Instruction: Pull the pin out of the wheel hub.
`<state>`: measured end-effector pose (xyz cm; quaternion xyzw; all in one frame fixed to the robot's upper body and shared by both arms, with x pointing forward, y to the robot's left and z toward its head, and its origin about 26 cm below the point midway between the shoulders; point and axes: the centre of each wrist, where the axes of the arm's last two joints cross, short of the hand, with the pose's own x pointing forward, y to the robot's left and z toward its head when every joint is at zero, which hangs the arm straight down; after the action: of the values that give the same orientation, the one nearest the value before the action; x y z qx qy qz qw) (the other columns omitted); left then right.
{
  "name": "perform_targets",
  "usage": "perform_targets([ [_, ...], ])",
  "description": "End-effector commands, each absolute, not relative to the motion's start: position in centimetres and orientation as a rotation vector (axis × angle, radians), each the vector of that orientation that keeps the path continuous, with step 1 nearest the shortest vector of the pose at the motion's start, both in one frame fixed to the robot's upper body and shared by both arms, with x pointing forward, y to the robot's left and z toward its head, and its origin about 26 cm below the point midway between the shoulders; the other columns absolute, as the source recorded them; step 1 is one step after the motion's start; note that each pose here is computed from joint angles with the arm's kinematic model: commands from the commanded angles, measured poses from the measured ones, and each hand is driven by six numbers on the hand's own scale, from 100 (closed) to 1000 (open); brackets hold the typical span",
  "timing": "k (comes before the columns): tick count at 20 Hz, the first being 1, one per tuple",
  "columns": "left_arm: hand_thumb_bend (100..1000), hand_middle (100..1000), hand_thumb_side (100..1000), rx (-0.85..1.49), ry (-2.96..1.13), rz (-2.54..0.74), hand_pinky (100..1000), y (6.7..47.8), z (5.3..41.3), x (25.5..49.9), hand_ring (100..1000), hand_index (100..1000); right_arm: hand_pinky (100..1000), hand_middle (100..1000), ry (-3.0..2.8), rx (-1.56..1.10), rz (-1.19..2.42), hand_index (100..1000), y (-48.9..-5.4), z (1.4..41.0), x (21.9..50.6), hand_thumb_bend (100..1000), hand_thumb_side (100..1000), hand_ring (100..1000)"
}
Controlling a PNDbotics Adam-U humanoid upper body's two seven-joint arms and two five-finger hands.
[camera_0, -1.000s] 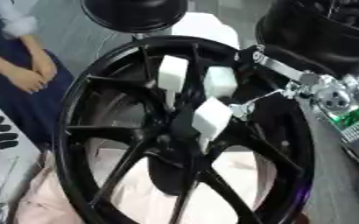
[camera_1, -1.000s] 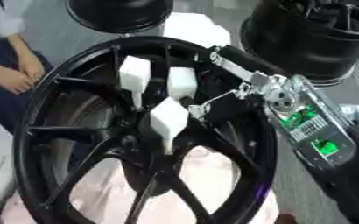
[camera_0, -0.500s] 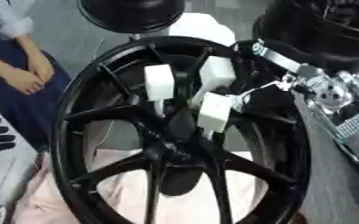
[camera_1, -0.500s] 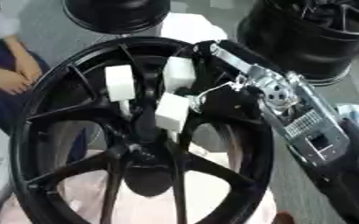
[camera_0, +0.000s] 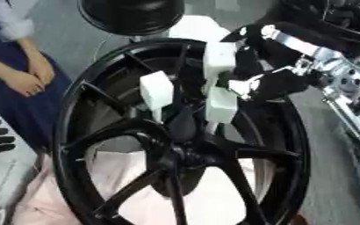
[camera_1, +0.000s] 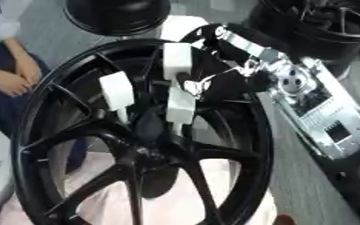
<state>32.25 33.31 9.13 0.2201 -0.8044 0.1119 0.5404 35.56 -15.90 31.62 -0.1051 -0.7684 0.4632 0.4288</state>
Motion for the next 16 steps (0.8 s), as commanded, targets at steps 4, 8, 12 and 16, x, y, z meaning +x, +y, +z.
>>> perform_targets([
  [4,100,552,885,0.546,-1.927,0.265,585,33.8,9.8,32.3,563,708,679,181,-2.071,-0.412,0.922,331,-20.4,36.4,34.2,152,100,690],
  [8,100,552,885,0.553,-1.924,0.272,585,33.9,9.7,32.2,563,708,677,185,-2.110,-0.488,0.744,334,-24.5,37.6,33.7,138,100,689],
  [12,100,552,886,0.560,-1.924,0.281,585,34.1,9.7,32.2,563,708,676,188,-2.079,-0.633,0.571,336,-29.7,37.7,33.1,129,100,689],
  [16,100,552,885,0.569,-1.927,0.293,586,34.3,9.8,32.1,564,709,676,191,-1.989,-0.798,0.396,338,-35.4,37.3,32.4,127,100,690],
])
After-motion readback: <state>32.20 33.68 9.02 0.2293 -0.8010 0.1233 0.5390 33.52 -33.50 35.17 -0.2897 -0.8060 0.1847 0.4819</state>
